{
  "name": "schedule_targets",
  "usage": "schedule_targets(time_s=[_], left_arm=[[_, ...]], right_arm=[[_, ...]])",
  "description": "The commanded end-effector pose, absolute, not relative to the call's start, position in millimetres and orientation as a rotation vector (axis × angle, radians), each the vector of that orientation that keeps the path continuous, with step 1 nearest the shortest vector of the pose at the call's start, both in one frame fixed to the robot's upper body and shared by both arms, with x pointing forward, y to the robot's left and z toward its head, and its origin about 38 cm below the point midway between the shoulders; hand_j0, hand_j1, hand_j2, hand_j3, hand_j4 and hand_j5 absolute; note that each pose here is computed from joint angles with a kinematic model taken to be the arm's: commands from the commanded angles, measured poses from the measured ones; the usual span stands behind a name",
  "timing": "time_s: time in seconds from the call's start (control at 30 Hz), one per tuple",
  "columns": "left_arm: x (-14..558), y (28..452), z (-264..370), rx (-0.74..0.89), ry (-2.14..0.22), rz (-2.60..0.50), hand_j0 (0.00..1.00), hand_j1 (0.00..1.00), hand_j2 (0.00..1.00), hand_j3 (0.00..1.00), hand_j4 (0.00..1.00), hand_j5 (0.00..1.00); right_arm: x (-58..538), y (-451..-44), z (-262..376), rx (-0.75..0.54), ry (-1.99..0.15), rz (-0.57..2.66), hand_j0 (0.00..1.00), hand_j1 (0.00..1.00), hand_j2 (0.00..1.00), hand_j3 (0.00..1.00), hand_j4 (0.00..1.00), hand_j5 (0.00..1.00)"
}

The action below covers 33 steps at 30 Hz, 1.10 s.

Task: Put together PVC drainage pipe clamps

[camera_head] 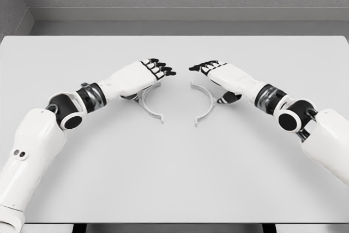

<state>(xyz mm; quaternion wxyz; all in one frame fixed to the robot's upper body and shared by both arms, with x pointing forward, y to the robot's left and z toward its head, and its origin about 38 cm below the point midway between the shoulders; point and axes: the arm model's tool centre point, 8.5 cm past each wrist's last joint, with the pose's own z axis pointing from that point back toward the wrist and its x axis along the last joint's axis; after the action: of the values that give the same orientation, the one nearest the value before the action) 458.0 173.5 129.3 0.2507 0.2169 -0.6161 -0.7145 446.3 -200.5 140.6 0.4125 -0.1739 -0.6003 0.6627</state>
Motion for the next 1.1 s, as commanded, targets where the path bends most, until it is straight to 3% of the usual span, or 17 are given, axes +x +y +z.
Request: schedule_targets(time_s=[0.0, 0.53, 1.07], left_arm=[[456.0, 166.6, 130.9, 0.527, -1.703, -1.916, 1.0, 1.0, 1.0, 1.0, 1.0, 1.0], [452.4, 155.5, 137.4, 0.521, -1.739, -1.926, 1.0, 1.0, 1.0, 1.0, 1.0, 1.0], [464.0, 172.5, 135.6, 0.544, -1.701, -1.88, 1.0, 1.0, 1.0, 1.0, 1.0, 1.0]], right_arm=[[446.7, -199.1, 141.5, -0.436, -1.514, 1.663, 1.0, 1.0, 1.0, 1.0, 1.0, 1.0], [446.3, -185.2, 144.3, -0.416, -1.539, 1.681, 1.0, 1.0, 1.0, 1.0, 1.0, 1.0], [470.1, -229.1, 157.6, -0.52, -1.513, 1.562, 1.0, 1.0, 1.0, 1.0, 1.0, 1.0]])
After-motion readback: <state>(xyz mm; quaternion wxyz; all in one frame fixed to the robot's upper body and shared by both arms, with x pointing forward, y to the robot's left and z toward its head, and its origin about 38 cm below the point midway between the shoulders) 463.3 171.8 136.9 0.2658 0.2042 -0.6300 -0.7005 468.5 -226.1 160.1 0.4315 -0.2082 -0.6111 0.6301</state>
